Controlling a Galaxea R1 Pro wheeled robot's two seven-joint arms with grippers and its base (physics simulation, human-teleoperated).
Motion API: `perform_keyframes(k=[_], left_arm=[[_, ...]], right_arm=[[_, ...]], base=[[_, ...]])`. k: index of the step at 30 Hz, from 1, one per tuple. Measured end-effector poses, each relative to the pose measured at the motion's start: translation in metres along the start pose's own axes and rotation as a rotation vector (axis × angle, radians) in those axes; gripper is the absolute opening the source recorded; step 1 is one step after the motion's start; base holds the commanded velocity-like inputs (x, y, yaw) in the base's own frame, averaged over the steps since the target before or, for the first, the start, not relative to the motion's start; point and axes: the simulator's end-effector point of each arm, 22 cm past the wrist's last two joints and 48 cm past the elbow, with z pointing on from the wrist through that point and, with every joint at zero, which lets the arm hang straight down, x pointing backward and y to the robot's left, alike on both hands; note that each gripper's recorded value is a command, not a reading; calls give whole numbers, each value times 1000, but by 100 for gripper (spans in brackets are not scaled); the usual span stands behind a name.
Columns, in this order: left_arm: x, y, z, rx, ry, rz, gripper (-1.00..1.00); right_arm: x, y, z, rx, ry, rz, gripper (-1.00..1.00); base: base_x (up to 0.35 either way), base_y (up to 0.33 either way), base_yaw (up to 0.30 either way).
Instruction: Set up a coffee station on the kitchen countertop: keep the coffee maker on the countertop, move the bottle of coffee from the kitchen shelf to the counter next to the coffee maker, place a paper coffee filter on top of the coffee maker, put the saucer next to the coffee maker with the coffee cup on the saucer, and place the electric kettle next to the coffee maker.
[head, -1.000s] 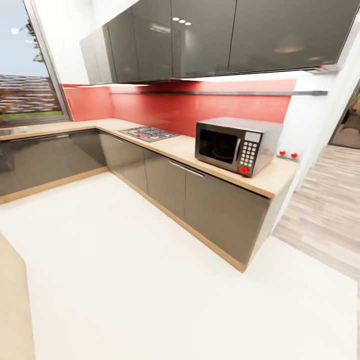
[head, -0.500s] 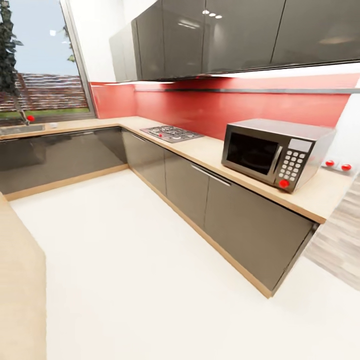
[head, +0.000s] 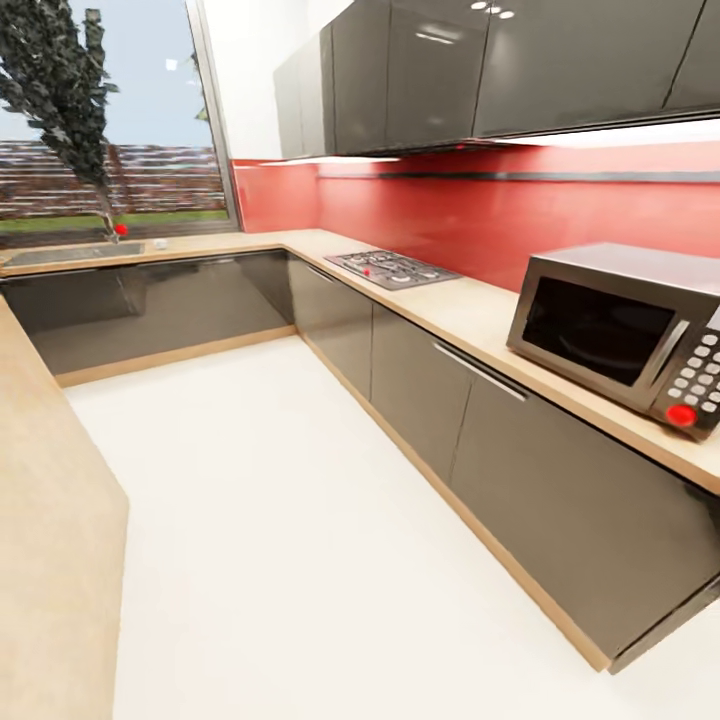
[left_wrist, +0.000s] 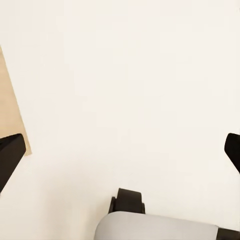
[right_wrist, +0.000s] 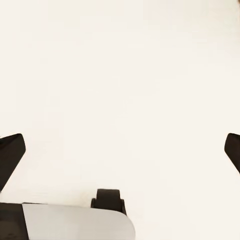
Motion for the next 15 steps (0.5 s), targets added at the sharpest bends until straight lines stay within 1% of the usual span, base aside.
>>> perform_keyframes(k=[15], left_arm=[[5,1,0,-2,11,2,100]], right_arm=[[5,0,0,-1,12,0,100]], base=[[338,0,262]])
